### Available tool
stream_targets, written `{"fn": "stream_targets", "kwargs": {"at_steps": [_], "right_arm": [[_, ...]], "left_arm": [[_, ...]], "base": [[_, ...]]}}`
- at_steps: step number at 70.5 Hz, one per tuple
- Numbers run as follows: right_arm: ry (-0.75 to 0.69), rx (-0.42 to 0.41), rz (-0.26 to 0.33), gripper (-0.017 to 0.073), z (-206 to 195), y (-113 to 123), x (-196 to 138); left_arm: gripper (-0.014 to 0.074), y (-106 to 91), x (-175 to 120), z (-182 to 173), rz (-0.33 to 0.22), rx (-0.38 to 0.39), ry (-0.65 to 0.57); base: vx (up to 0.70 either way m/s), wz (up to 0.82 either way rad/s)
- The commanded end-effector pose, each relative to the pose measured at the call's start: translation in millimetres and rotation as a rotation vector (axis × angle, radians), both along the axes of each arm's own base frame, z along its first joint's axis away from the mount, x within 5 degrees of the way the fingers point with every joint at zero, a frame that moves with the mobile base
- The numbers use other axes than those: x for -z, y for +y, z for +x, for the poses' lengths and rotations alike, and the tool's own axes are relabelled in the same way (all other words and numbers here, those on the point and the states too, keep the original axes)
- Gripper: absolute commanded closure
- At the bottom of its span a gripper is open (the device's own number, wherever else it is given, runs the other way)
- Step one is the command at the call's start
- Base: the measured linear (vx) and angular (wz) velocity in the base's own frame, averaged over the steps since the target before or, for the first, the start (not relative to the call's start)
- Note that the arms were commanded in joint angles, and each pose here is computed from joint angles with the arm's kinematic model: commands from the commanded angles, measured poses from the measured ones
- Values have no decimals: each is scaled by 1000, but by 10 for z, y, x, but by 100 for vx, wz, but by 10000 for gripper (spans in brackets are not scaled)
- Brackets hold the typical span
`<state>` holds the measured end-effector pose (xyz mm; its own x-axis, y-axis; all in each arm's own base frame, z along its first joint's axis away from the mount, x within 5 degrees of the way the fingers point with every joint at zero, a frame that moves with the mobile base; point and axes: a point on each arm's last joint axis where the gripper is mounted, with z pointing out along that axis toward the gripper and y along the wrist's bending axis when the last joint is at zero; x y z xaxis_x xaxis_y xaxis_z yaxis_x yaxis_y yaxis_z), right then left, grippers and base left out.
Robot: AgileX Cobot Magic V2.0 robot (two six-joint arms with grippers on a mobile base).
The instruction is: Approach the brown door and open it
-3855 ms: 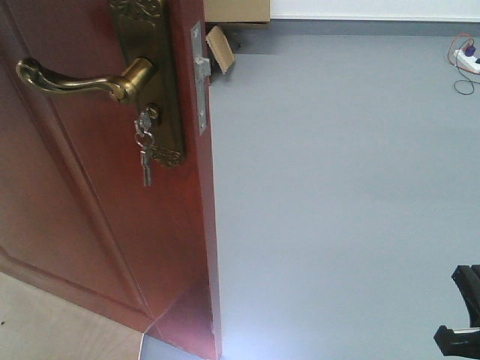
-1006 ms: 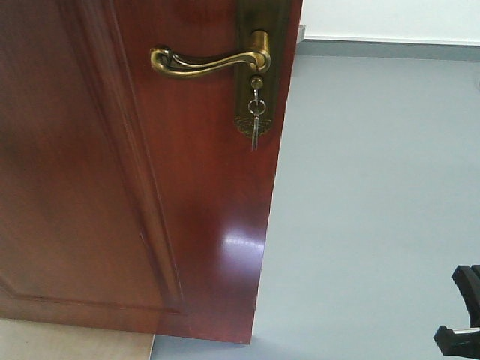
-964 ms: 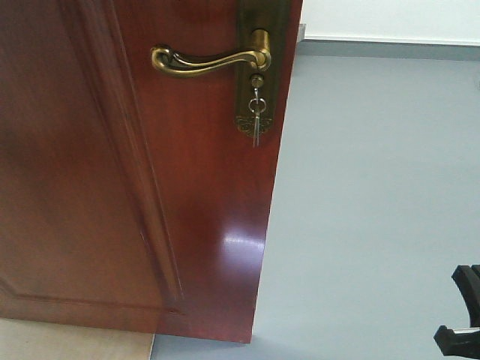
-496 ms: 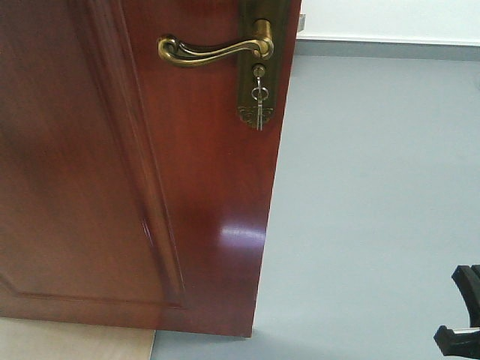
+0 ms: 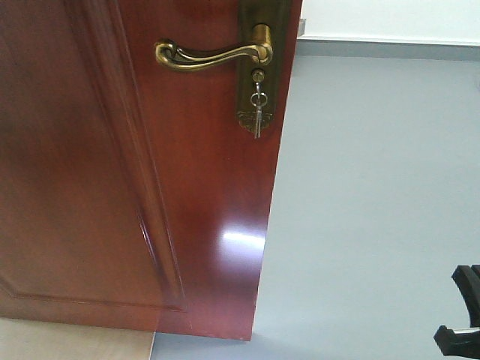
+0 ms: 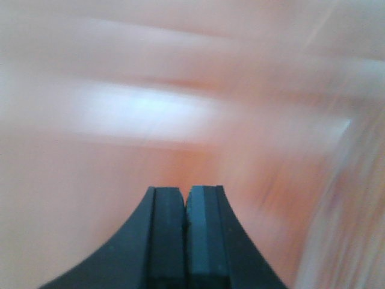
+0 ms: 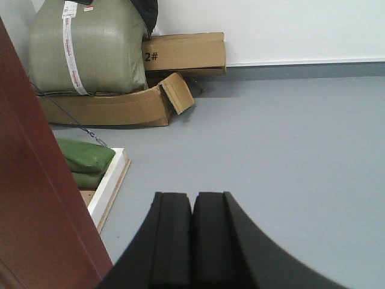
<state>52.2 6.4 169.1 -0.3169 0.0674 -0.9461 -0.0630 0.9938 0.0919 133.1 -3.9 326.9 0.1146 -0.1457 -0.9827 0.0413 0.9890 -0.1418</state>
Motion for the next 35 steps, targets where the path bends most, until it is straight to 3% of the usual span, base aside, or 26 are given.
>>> {"fn": "stream_targets", "kwargs": {"at_steps": [1, 17, 35], "right_arm": [[-95, 7, -10, 559, 13, -9, -72], [-95, 7, -10, 559, 13, -9, -72], [-95, 7, -10, 559, 13, -9, -72]], "left_arm": [[577, 50, 86, -185, -21, -36, -129], [577, 116, 775, -583, -16, -120, -121], [577, 102, 1127, -755, -17, -123, -105]], "base": [[0, 0], [0, 0], [0, 0]]}}
